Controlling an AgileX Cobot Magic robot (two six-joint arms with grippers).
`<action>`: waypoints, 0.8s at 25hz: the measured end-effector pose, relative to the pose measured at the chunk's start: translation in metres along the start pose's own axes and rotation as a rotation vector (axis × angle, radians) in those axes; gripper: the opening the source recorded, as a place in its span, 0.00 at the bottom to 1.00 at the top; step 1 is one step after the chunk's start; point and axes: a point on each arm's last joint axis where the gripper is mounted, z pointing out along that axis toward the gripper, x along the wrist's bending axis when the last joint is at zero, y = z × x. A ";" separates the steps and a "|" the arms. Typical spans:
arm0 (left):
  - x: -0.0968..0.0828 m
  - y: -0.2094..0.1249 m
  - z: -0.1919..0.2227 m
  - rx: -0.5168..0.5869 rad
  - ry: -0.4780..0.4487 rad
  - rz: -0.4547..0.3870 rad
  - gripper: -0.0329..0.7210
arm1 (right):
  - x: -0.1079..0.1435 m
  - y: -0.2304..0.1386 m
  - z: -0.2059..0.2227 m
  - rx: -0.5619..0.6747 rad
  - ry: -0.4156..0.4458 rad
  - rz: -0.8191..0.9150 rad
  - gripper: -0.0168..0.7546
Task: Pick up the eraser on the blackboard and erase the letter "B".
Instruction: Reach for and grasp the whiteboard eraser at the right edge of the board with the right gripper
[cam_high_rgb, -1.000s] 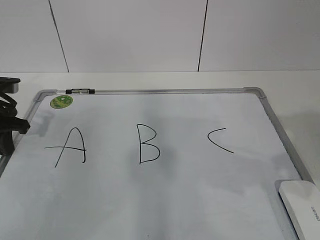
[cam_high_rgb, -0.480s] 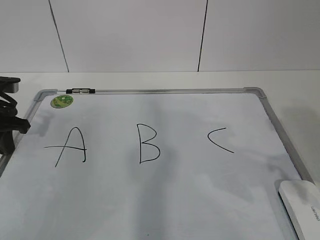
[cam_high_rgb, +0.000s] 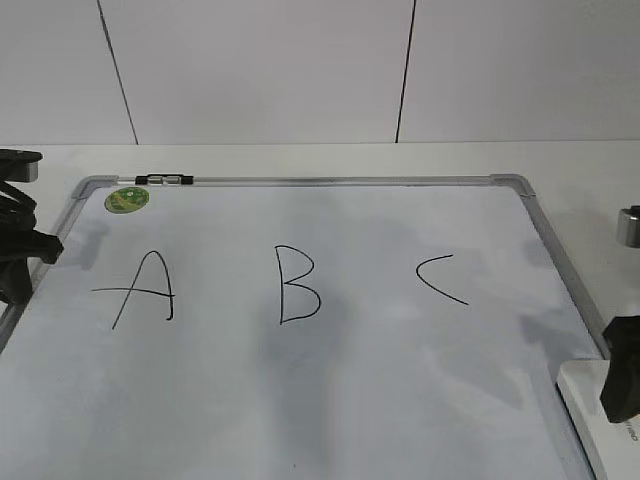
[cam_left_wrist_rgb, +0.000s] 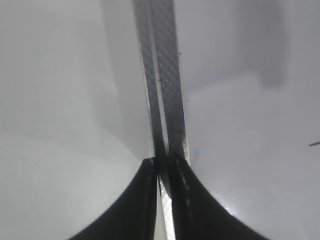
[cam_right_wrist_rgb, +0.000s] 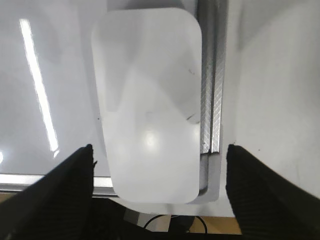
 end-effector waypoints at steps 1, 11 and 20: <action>0.000 0.000 0.000 0.000 0.000 0.000 0.11 | 0.000 0.002 0.003 0.000 -0.005 -0.002 0.85; 0.000 0.000 0.000 -0.004 0.000 0.000 0.11 | -0.002 0.016 0.023 0.035 -0.023 -0.010 0.85; 0.000 0.000 0.000 -0.001 0.000 0.000 0.10 | -0.001 0.018 0.025 0.031 -0.024 -0.022 0.85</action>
